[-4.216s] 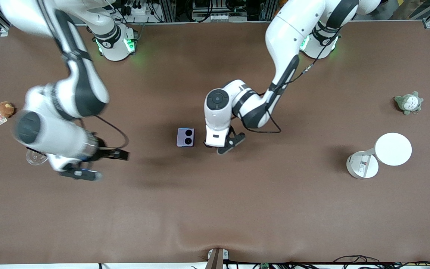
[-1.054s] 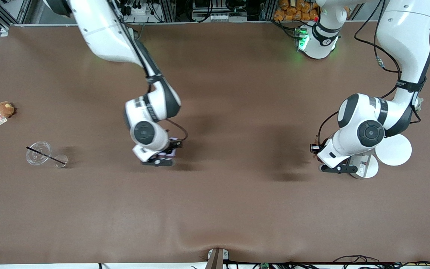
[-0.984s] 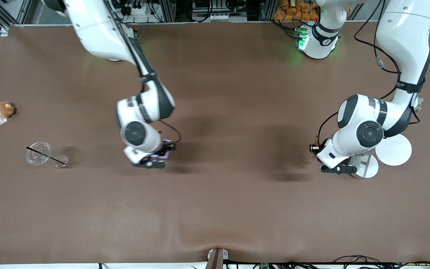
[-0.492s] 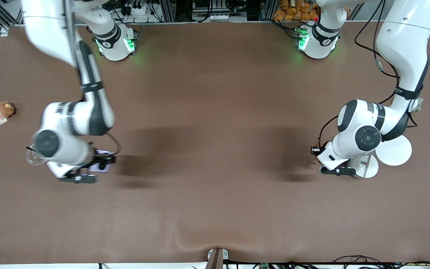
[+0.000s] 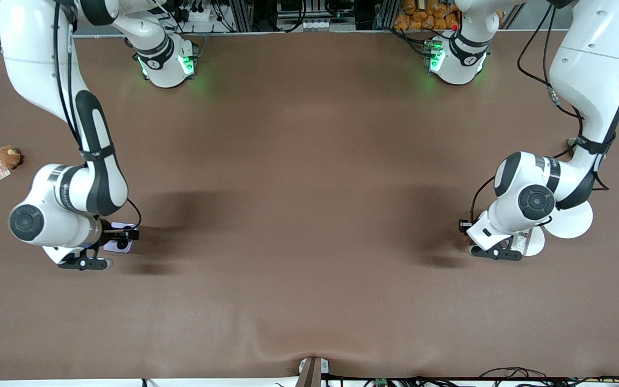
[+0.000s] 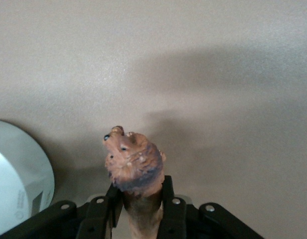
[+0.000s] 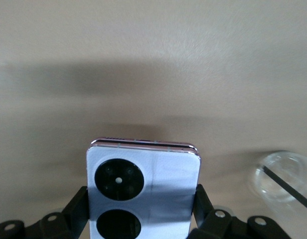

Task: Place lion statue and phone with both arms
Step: 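Lower the phone beside the cup while the left gripper sets the lion down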

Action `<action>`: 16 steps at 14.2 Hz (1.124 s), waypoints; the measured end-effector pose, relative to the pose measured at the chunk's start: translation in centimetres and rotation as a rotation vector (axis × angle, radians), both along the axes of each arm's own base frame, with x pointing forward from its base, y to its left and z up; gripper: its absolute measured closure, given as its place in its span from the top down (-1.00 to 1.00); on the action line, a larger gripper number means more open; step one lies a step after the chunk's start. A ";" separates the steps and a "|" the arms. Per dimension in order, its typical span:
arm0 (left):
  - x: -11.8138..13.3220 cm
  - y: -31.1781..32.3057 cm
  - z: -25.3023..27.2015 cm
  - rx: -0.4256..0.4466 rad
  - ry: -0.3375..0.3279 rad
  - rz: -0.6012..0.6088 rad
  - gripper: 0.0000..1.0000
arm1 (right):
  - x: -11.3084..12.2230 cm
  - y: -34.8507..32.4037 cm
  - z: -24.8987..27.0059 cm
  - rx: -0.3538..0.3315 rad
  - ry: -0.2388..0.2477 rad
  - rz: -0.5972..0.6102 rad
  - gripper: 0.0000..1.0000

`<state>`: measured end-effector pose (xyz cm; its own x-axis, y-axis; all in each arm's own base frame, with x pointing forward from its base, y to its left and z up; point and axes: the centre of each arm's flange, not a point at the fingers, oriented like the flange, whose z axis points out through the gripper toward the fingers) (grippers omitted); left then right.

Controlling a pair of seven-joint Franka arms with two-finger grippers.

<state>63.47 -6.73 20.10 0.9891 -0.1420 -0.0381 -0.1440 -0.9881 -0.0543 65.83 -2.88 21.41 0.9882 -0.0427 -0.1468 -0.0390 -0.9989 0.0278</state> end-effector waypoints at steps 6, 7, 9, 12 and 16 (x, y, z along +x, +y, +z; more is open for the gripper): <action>0.3 -0.1 0.0 0.000 -0.006 -0.006 -0.26 | -0.9 -2.5 -3.4 -0.010 -0.035 0.021 0.73; 0.3 -0.1 0.0 -0.001 -0.006 -0.006 -0.24 | -0.9 -2.6 -3.5 -0.008 -0.039 0.022 0.73; 0.5 0.1 0.2 -0.001 -0.011 -0.003 0.06 | -0.9 -2.5 -3.6 -0.007 -0.044 0.024 0.73; 1.3 0.0 1.5 -0.004 -0.038 -0.001 0.68 | -1.1 -2.7 -4.1 -0.008 -0.045 0.021 0.72; 1.5 -1.8 5.2 -0.004 -0.075 -0.022 1.00 | -1.2 -3.0 -4.5 -0.009 -0.040 0.017 0.98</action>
